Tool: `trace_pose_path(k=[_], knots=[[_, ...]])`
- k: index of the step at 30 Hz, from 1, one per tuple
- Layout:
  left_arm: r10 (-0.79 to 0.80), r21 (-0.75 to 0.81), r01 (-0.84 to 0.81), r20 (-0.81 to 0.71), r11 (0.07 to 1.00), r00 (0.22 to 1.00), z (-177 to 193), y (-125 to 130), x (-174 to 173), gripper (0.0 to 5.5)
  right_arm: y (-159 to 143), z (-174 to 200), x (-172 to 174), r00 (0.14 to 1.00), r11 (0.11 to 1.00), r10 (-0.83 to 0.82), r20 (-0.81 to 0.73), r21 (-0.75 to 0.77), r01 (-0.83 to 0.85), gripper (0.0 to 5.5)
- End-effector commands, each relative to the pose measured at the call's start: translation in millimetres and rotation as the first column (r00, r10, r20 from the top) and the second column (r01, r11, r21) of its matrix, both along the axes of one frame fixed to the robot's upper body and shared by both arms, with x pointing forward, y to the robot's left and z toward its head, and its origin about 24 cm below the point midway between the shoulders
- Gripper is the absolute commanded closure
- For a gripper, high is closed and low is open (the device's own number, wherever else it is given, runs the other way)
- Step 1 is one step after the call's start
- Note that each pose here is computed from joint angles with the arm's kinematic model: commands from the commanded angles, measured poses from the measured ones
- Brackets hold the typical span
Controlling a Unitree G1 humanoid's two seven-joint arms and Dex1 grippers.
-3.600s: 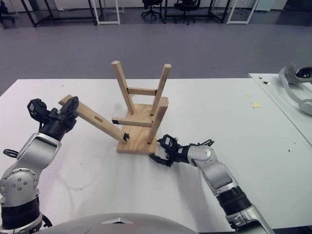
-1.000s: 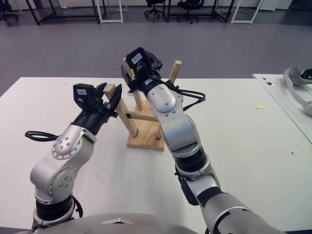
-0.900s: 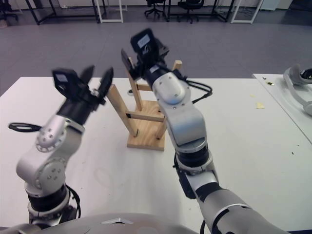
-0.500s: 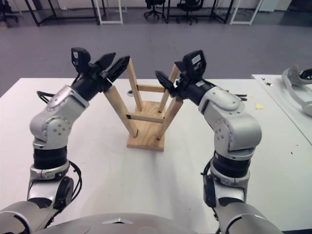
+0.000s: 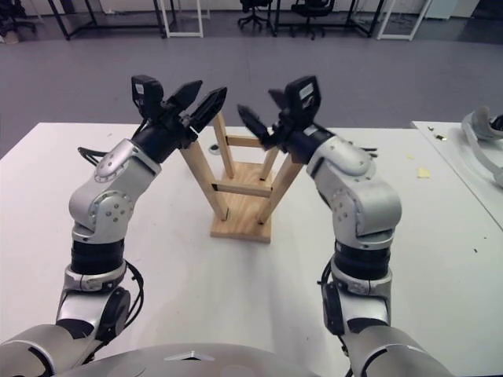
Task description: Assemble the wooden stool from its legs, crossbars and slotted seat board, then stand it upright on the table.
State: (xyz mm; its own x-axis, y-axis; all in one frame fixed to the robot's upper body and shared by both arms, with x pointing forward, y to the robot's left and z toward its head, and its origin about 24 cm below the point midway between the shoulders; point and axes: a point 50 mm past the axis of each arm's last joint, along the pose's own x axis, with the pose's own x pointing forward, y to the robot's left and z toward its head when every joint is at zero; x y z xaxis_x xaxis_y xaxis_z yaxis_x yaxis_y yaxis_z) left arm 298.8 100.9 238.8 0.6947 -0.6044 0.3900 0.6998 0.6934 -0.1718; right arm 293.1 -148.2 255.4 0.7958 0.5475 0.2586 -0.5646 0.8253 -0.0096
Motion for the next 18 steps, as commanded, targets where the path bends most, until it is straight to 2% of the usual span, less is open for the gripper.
trace_pose_path(k=[1, 4, 5, 8, 10, 12, 16, 18], knots=[[0.011, -0.016, -0.009, 0.111, 1.0, 0.994, 43, 17, -5, 1.99, -15, 45, -11, 0.992, 0.999, 0.009, 0.125, 0.042, -0.015, 1.66], [0.012, 0.029, -0.013, 0.017, 0.999, 1.0, 20, 16, 3, 1.99, -18, 10, -13, 0.999, 0.998, 0.039, -0.024, -0.049, -0.04, 1.66], [-0.002, 0.045, 0.004, -0.036, 0.999, 0.999, 4, 11, 4, 1.99, -18, -11, -15, 0.993, 0.995, 0.055, -0.103, -0.077, -0.063, 1.66], [-0.004, 0.171, 0.052, -0.271, 0.984, 0.962, -85, -16, 7, 1.99, -23, -90, -20, 0.926, 0.988, 0.017, -0.377, -0.133, -0.072, 1.66], [0.012, 0.24, 0.077, -0.347, 0.968, 0.938, -117, -22, 0, 1.99, -19, -119, -23, 0.891, 0.977, 0.002, -0.454, -0.189, -0.098, 1.66], [0.025, 0.273, 0.069, -0.326, 0.96, 0.945, -117, -20, -1, 1.99, -12, -117, -19, 0.905, 0.976, 0.015, -0.425, -0.19, -0.105, 1.66], [0.031, 0.258, 0.026, -0.216, 0.966, 0.976, -87, -17, 5, 1.99, 0, -86, -13, 0.952, 0.983, 0.065, -0.3, -0.147, -0.114, 1.66], [0.031, 0.2, -0.003, -0.135, 0.98, 0.99, -58, -11, 6, 1.99, 0, -59, -13, 0.974, 0.989, 0.096, -0.207, -0.09, -0.116, 1.66]])
